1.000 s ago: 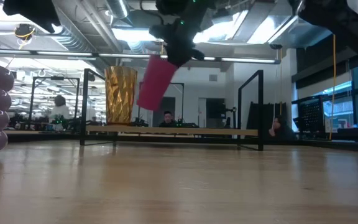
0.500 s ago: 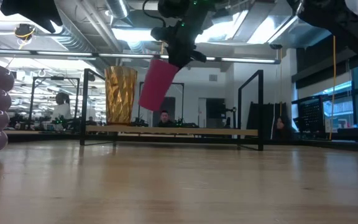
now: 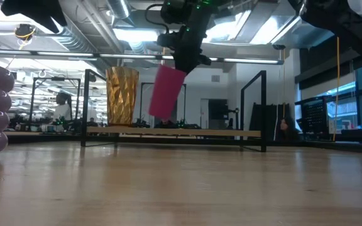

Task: Stack small to large cups/mugs on shelf
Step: Put the red cup on the shelf

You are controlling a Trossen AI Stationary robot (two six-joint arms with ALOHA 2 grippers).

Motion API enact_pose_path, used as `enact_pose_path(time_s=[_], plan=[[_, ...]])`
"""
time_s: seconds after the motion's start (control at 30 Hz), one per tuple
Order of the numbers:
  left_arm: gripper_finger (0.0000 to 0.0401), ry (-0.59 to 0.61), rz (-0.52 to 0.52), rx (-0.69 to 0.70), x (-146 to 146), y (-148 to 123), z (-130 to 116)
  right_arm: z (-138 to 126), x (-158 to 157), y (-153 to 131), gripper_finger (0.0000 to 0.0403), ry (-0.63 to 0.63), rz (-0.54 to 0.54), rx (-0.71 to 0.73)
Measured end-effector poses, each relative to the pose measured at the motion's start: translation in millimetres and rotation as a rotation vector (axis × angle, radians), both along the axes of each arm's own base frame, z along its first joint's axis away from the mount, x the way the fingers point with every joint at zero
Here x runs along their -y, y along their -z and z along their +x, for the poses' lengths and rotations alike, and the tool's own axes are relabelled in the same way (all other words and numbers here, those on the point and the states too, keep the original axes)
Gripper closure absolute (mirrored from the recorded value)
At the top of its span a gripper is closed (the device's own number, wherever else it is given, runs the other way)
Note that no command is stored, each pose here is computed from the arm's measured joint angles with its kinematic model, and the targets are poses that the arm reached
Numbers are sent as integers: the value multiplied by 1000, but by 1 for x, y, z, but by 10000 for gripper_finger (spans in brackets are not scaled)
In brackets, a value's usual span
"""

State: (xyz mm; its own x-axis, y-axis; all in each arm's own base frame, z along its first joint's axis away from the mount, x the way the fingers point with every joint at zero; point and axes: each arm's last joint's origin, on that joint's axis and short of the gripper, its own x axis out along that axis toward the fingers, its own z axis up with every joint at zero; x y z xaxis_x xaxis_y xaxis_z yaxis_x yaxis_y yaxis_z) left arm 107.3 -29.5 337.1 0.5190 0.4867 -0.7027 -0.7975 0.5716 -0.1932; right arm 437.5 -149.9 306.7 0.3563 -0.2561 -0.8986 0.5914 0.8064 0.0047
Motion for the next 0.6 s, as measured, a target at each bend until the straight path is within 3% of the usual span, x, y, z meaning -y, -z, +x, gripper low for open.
enact_pose_path(time_s=[0.6], plan=[[249, 1, 13, -48, 5, 5, 11, 0, 10, -2, 382, -6, 30, 48]])
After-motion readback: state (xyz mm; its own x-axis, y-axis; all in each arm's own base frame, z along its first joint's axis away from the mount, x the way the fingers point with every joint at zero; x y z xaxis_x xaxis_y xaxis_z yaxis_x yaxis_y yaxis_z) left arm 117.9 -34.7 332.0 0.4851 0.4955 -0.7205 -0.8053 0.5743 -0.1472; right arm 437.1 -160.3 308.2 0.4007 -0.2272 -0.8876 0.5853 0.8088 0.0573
